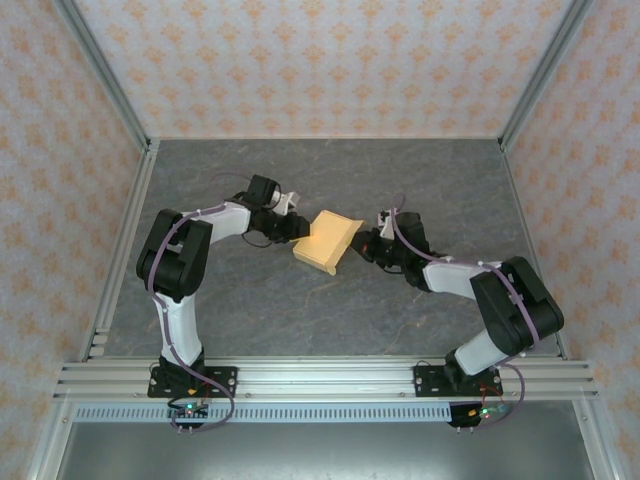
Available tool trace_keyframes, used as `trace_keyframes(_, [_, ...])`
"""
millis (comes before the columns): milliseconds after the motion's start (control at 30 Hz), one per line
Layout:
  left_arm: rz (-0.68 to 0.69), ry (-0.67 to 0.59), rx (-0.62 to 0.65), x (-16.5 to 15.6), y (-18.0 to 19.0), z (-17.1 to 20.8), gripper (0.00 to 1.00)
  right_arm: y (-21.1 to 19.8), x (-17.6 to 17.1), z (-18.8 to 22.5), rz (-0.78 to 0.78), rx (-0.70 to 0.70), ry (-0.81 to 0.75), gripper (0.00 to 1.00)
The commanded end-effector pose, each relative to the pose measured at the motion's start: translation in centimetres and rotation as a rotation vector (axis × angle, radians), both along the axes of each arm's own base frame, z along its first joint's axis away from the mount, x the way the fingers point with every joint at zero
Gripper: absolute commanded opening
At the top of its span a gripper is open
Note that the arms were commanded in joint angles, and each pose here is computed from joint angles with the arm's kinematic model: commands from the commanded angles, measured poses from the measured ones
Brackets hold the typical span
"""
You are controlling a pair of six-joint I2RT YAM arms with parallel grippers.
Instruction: Fold the paper box
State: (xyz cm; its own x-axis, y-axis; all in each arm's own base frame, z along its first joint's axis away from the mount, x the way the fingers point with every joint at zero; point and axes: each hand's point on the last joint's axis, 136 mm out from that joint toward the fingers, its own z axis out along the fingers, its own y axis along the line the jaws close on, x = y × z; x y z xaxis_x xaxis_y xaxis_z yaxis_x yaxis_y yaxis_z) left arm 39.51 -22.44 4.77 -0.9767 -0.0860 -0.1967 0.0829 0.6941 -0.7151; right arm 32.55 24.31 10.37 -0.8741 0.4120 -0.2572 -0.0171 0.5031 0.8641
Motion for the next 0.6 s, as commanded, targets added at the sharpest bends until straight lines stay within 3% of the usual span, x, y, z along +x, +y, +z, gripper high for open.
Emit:
trace_keyframes(0, [0.032, 0.126, 0.024, -2.0, 0.7, -3.0, 0.25, 1.3, 1.4, 3.5, 0.027, 0.039, -0.113, 0.0])
trace_keyframes(567, [0.104, 0.171, -0.052, -1.9, 1.5, -3.5, 0.21, 2.7, 2.3, 5.4, 0.041, 0.034, -0.133, 0.0])
